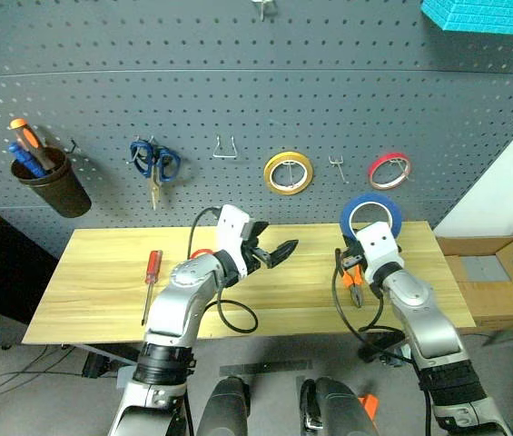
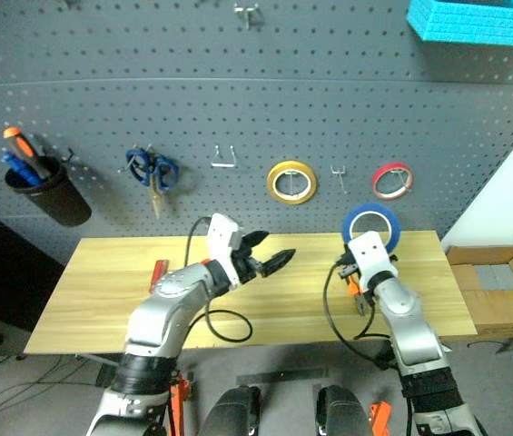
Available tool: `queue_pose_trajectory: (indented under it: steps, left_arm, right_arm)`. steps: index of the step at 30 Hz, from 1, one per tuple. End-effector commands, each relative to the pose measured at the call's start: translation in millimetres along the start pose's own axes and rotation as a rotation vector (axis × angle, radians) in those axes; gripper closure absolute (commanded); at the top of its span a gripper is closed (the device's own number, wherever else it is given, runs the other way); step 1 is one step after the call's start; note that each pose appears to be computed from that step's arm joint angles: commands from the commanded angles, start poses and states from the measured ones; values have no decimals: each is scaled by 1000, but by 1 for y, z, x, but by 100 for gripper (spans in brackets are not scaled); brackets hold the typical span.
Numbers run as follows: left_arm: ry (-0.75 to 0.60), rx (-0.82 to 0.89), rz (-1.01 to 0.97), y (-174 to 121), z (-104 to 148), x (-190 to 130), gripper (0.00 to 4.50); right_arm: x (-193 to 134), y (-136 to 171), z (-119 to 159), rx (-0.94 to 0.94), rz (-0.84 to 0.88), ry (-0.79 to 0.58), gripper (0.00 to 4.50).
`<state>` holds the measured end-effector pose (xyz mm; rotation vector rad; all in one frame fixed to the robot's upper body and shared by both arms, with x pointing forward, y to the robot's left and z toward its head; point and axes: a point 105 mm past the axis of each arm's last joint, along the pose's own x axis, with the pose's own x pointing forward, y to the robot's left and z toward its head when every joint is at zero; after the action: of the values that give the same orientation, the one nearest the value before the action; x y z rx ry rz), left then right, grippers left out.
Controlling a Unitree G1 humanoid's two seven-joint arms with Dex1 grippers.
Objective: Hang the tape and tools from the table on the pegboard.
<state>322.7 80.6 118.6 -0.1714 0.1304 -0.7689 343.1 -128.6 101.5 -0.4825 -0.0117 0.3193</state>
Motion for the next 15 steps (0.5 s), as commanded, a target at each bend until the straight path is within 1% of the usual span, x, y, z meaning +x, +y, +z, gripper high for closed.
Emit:
queue_pose_trajectory:
  steps: [1,5,7,10,15]
  left_arm:
    - [-39,-65,-3,-11,12,-17,0]
    - [-43,-115,-32,-23,16,-18,0]
    - [-47,-120,-32,-24,19,-14,0]
    - [-51,-112,-49,-26,25,-6,0]
    - [-49,-102,-83,-27,31,6,0]
  right_arm:
    - [-4,0,40,-131,-36,-172,413]
    - [-2,-2,51,-249,-63,-249,413]
    - [-1,-4,52,-269,-75,-268,413]
    - [7,-5,55,-284,-50,-298,413]
    - [30,-17,41,-180,-43,-232,413]
